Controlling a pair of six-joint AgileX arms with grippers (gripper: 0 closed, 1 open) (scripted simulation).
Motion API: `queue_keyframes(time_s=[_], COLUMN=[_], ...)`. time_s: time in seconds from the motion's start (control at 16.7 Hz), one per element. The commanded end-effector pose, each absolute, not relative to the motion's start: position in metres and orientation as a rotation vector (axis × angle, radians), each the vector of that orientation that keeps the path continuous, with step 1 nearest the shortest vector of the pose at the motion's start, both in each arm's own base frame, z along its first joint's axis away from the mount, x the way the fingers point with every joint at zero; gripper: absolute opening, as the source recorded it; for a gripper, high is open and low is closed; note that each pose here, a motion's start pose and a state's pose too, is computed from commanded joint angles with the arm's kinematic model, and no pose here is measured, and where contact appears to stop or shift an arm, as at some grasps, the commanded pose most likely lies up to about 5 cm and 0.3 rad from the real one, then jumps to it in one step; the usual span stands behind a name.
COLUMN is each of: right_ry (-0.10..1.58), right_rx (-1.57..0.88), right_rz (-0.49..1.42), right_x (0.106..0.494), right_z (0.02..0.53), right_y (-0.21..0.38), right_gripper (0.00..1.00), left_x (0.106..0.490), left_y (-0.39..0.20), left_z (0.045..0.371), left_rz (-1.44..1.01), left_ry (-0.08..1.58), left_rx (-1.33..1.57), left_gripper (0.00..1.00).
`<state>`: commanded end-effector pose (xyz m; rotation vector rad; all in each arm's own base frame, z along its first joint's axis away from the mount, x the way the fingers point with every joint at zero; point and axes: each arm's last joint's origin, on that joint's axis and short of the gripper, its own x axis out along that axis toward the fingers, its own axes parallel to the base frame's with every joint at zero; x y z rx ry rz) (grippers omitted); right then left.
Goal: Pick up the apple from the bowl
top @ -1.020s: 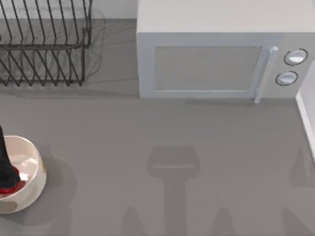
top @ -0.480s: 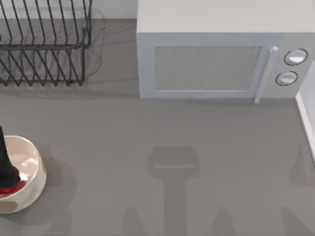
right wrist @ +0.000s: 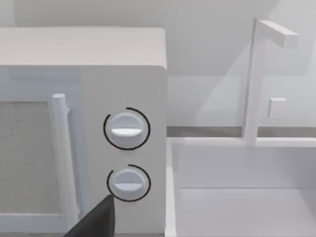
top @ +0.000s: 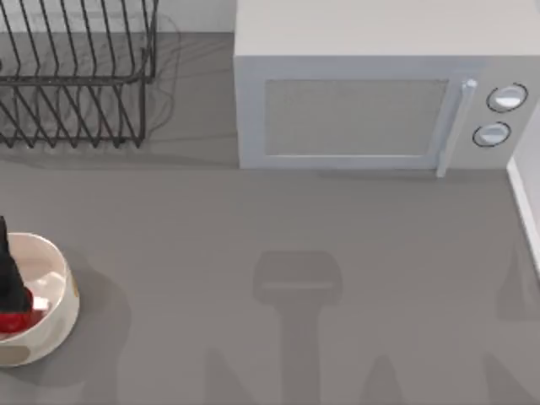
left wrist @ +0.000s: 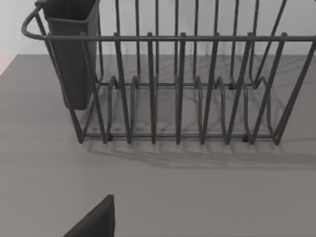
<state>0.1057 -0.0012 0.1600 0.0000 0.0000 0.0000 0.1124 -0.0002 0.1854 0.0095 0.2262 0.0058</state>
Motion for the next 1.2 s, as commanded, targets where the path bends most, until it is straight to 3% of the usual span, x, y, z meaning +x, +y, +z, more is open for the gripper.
queue_keyframes(time_s=[0.42,0.78,1.02,1.2], right_ry=[0.000,0.000,0.000,0.000], right_rx=[0.000,0.000,0.000,0.000], right_rz=[0.000,0.000,0.000,0.000], right_x=[0.106,0.106,0.106,0.106], right_z=[0.160,0.160,0.160,0.160], right_y=[-0.001,-0.001,-0.001,-0.001], right_gripper=[1.00,1.00,1.00,1.00], left_x=[0.167,0.237,0.263,0.267], left_y=[0.004,0.010,0.012,0.013], left_z=[0.220,0.212,0.201,0.199], left_rz=[0.007,-0.006,-0.014,-0.016], left_ry=[0.842,1.356,1.542,1.571], left_rx=[0.022,0.020,0.016,0.016], left_gripper=[1.00,1.00,1.00,1.00])
